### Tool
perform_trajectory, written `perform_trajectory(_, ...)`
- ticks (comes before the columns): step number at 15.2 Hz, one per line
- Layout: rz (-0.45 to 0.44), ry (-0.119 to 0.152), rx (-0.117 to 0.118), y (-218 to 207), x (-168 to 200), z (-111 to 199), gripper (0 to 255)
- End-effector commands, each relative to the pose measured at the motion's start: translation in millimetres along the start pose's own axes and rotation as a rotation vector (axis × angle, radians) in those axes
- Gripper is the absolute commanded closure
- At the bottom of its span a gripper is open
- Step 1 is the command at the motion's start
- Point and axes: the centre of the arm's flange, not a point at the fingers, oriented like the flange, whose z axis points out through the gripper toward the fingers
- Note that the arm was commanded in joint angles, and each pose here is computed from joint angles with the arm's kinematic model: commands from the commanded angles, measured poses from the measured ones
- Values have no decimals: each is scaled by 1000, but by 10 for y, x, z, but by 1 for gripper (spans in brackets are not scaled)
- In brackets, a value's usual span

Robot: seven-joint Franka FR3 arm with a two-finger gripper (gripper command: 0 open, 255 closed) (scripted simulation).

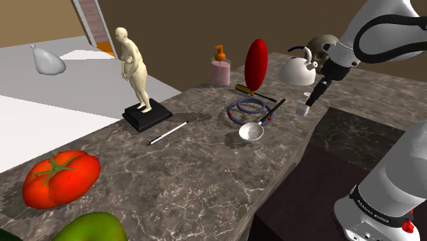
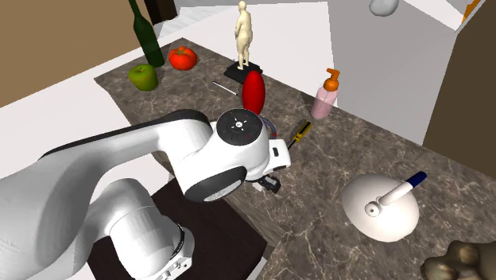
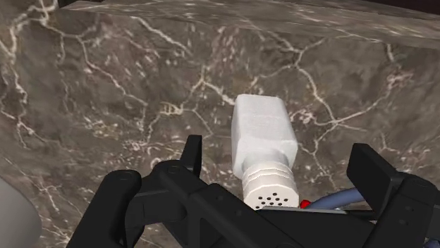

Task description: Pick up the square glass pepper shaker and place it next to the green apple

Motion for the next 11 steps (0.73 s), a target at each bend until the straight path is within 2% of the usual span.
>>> perform_trajectory(1,-1,2,-1,20,-9,105,0)
perform_trajectory(4,-1,2,-1,20,-9,294,0)
perform_trajectory(11,-1,2,-1,20,-9,294,0)
